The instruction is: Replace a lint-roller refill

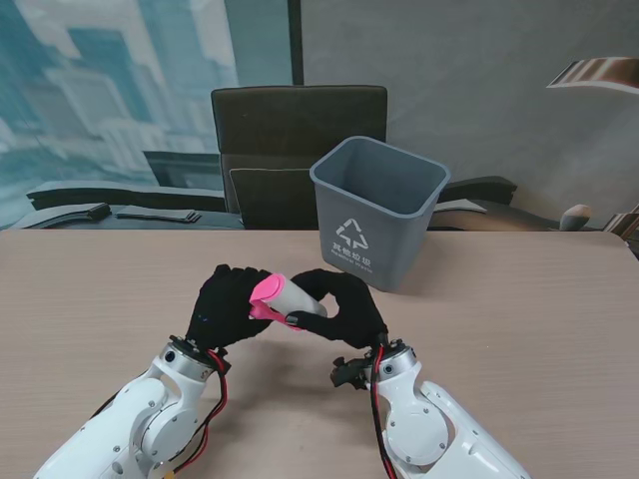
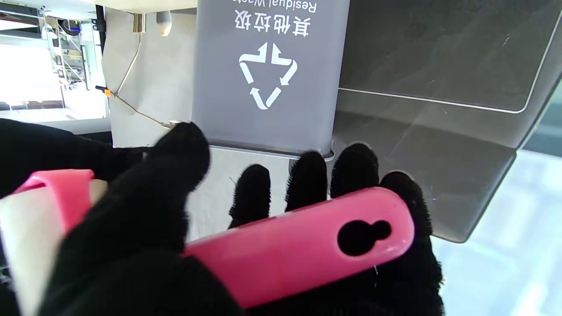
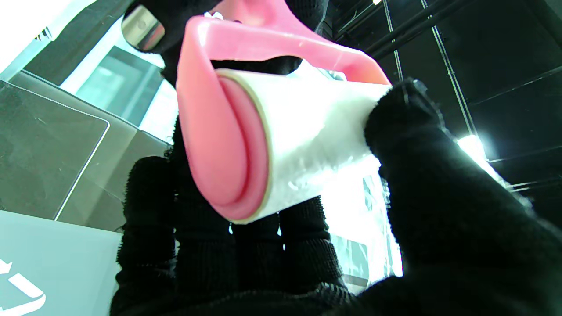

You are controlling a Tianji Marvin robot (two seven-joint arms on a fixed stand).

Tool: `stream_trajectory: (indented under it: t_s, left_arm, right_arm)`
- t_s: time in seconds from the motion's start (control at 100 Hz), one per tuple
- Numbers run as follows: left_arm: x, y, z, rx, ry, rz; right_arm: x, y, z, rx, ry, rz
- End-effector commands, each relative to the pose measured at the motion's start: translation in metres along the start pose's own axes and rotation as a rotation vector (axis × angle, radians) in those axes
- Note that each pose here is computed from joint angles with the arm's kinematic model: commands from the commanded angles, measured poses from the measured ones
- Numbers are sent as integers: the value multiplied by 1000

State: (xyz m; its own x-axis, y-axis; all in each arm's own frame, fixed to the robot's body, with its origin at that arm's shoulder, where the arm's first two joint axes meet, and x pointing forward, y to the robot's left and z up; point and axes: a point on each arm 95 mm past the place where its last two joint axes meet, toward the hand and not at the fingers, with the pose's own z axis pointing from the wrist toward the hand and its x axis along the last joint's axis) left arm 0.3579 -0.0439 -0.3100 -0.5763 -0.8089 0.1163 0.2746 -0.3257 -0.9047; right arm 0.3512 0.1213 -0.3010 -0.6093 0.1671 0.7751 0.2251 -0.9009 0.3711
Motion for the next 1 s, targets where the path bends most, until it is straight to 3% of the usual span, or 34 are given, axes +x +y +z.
stream_trajectory:
  t_s: [0.0,0.24,0.46,0.66,0.76,0.99]
  left_arm:
    - [1,2,2,-3,-18,-23]
    - [-1,1,2,-10,26,-24]
    - [-4,-6,-1,-56,166,-70]
    - [-7,-11,-1,-97,219,-84]
    - [-9,-13,0,-144,251,-91]
    - [-12,-20,3,-324,297,-152]
  right_arm:
    - [5,-4,0,4,8,15]
    - [5,-3,-1,6,8,12]
    - [2,2,-4,64,17,4]
    - [-1,9,-5,96,13,-9]
    - [-3,16,-5,112,16,-32]
    - [-5,39,-8,121,9,-110]
